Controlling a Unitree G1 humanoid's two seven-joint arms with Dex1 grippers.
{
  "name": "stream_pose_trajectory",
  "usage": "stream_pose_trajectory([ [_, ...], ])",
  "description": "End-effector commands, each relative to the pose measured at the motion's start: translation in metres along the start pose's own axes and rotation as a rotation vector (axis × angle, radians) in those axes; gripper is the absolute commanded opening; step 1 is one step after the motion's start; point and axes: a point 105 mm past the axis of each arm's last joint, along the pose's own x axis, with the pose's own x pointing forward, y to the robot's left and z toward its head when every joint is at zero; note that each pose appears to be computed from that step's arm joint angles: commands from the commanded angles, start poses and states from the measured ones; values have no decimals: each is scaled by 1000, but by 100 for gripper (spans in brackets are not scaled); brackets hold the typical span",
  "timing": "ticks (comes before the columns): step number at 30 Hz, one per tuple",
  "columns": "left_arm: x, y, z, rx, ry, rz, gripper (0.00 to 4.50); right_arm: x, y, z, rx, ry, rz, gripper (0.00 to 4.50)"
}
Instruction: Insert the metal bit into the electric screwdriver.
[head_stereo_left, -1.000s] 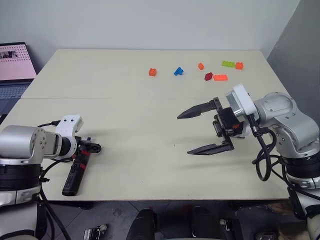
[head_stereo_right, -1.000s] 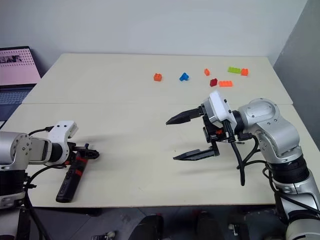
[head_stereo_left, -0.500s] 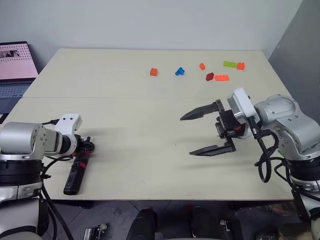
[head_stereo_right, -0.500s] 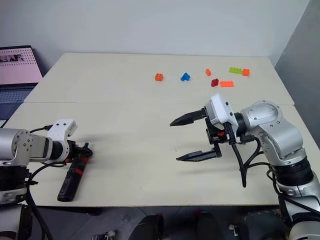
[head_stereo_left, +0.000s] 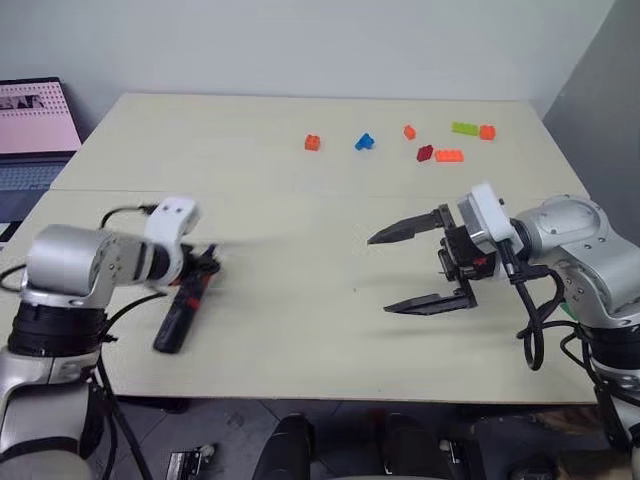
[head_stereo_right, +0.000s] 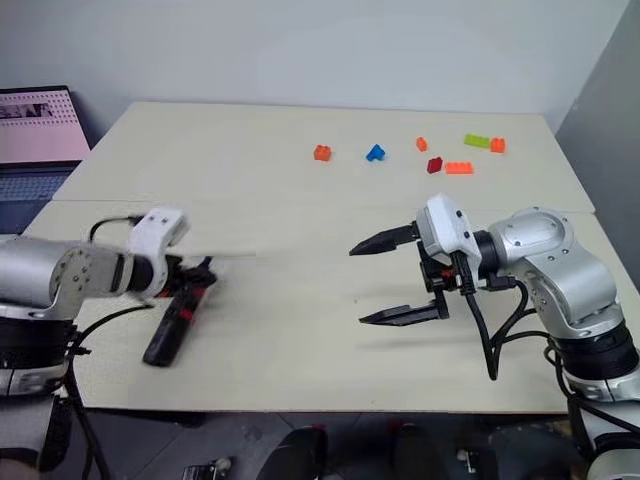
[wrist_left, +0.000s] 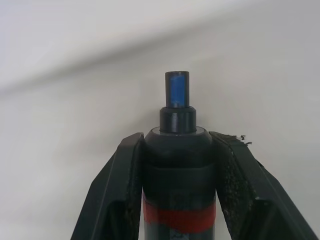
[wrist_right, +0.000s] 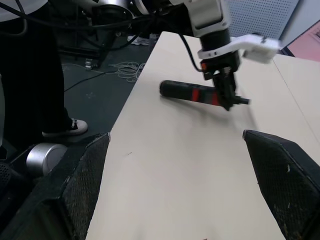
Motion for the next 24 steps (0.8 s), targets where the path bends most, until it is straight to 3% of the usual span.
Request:
stream_pose_trajectory([
  [1, -4, -61, 67, 214, -268, -187, 166, -17, -7, 11, -40, 15, -93, 450],
  [7, 13, -130, 116, 283, -550, -341, 166, -39, -15, 10, -29, 56, -248, 450],
  [12, 23, -160, 131, 296, -716, -371, 165, -46, -17, 13, -30, 61, -324, 450],
  [18, 27, -181, 129, 317, -892, -405, 165, -51, -12, 20, -15, 41, -366, 450],
  [24, 45, -167, 100, 225, -865, -368, 165, -65, -12, 23, -8, 74, -417, 450],
])
